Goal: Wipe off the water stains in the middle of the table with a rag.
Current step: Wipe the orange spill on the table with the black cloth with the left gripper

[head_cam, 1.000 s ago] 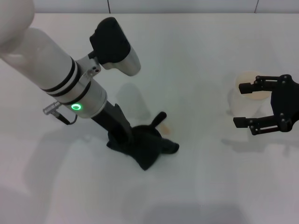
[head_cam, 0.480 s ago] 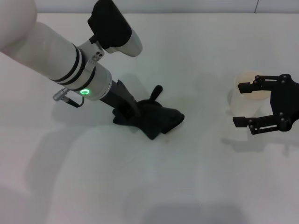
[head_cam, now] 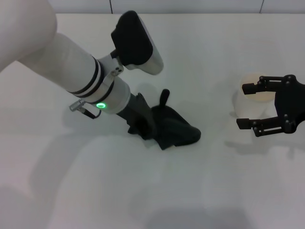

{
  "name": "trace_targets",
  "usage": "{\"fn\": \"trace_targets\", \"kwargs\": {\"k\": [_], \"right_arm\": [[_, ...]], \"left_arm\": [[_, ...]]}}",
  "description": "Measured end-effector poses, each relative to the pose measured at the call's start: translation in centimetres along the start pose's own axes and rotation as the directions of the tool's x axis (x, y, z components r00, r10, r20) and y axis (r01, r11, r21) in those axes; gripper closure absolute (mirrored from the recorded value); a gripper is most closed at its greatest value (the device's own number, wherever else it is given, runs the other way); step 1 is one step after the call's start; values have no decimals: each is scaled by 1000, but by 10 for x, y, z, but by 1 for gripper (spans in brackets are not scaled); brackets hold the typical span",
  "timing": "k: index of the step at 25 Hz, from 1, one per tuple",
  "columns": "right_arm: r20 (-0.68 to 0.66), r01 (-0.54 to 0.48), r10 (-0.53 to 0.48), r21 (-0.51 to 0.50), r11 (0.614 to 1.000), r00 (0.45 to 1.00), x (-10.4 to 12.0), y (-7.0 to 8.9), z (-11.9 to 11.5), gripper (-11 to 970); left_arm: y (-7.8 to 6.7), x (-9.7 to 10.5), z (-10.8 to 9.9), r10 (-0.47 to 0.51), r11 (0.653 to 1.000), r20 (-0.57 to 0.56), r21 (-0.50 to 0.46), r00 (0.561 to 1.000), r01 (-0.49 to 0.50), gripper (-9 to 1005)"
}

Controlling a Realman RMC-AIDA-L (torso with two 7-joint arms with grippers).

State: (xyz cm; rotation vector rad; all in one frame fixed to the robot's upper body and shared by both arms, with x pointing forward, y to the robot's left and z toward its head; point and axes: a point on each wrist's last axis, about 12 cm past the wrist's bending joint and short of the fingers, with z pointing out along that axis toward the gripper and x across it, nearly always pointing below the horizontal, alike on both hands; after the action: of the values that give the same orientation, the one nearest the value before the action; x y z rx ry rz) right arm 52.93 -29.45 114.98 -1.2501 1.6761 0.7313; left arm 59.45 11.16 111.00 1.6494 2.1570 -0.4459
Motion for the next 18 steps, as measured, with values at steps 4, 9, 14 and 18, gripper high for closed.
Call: {"fn": "trace_targets", "kwargs": {"k": [4, 9, 14, 18], "right_arm": [[0, -1, 1, 1, 1000, 1000, 1, 0, -1, 116], [-2, 0, 0, 4, 1000, 1000, 1, 1, -1, 116], [-2, 3, -3, 4, 1000, 1000, 0, 0, -1, 116], [-2, 4, -4, 4, 1000, 1000, 0, 0, -1, 116]], "left_arm": [[-8, -5, -2, 43, 997, 21, 67, 999, -44, 867], [-15, -10, -7, 79, 989, 35, 121, 996, -83, 863], [-18, -7, -9, 83, 983, 4, 162, 997, -83, 860], [-8, 5, -10, 26, 994, -74, 104, 997, -19, 858]]}}
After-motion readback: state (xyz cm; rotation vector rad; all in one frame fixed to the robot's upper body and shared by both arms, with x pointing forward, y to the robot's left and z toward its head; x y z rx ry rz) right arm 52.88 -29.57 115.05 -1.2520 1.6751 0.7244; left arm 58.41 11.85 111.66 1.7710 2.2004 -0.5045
